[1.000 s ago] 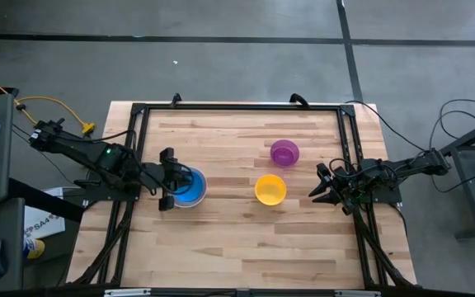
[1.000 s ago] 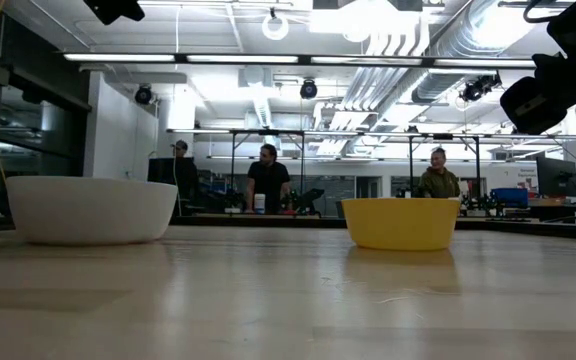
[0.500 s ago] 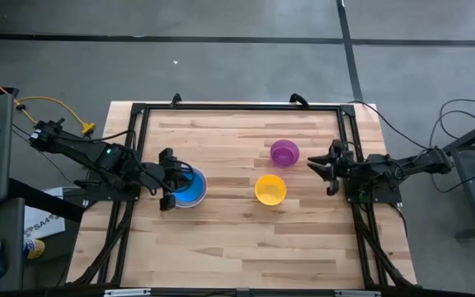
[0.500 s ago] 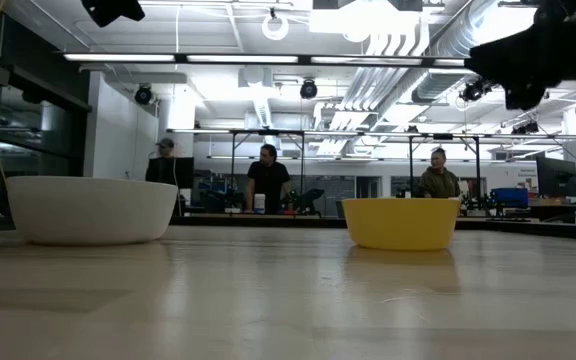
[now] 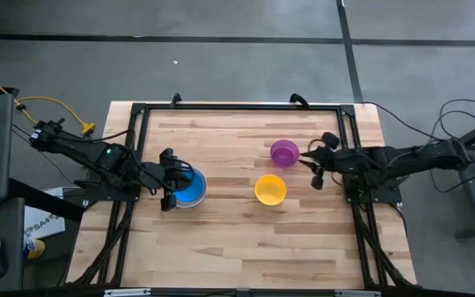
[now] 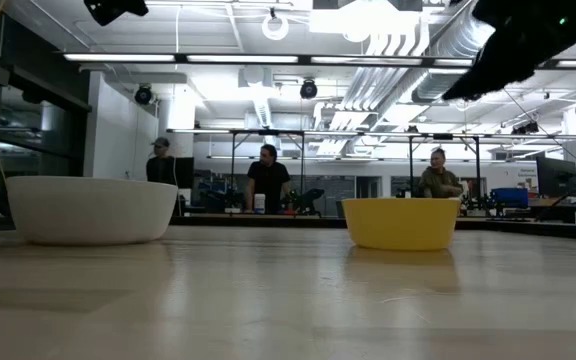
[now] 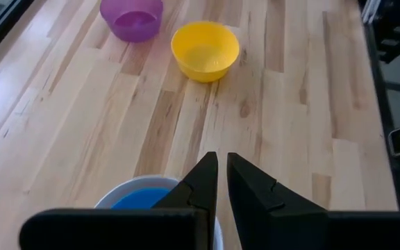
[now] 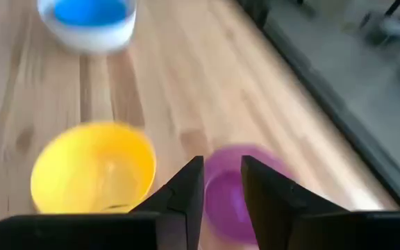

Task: Nest bowls inside each other
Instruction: Stack the violet bowl on the blue bowl

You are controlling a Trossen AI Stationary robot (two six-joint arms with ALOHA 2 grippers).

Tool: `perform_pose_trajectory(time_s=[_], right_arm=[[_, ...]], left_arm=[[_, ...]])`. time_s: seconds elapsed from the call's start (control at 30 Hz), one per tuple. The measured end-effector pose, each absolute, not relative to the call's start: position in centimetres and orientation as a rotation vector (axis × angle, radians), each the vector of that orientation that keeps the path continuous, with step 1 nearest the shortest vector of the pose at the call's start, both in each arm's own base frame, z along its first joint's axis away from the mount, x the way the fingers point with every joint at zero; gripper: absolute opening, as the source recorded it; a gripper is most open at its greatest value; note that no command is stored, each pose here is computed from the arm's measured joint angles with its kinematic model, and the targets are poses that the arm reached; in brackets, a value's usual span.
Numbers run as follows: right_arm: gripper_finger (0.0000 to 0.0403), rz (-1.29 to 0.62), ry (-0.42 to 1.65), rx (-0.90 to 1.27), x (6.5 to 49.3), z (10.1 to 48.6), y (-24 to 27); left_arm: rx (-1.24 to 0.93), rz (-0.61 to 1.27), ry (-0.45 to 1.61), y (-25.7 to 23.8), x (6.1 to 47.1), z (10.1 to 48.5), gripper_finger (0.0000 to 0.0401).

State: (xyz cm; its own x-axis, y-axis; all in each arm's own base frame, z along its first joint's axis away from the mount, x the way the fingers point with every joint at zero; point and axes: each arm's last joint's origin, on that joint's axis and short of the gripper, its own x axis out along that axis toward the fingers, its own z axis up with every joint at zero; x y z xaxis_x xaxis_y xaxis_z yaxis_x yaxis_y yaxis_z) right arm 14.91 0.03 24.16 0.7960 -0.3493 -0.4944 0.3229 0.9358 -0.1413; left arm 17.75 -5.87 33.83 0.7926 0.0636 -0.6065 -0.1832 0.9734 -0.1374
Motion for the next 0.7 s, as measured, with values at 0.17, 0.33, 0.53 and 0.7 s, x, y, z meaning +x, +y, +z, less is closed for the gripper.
perform_pose_trajectory(time_s=[0.17, 0.33, 0.53, 0.7], right_arm=[[0.0091, -0.283, 0.719, -0.051, 16.8, 22.5, -0.9], [0.0091, -0.253, 0.825, -0.071, 18.4, 21.9, -2.3], [0.0091, -0.186, 0.985, -0.047, 20.5, 22.9, -4.3], [0.0091, -0.081, 1.088, -0.116, 21.8, 23.3, -4.9]], left_arm=[[-0.2, 0.129, 0.627, -5.9, 17.9, 34.0, 0.0033], [-0.198, 0.129, 0.632, -5.9, 17.8, 33.9, 0.0033], [-0.199, 0.126, 0.635, -5.9, 17.8, 33.9, 0.0033], [-0.194, 0.127, 0.644, -5.9, 17.8, 33.8, 0.0033]])
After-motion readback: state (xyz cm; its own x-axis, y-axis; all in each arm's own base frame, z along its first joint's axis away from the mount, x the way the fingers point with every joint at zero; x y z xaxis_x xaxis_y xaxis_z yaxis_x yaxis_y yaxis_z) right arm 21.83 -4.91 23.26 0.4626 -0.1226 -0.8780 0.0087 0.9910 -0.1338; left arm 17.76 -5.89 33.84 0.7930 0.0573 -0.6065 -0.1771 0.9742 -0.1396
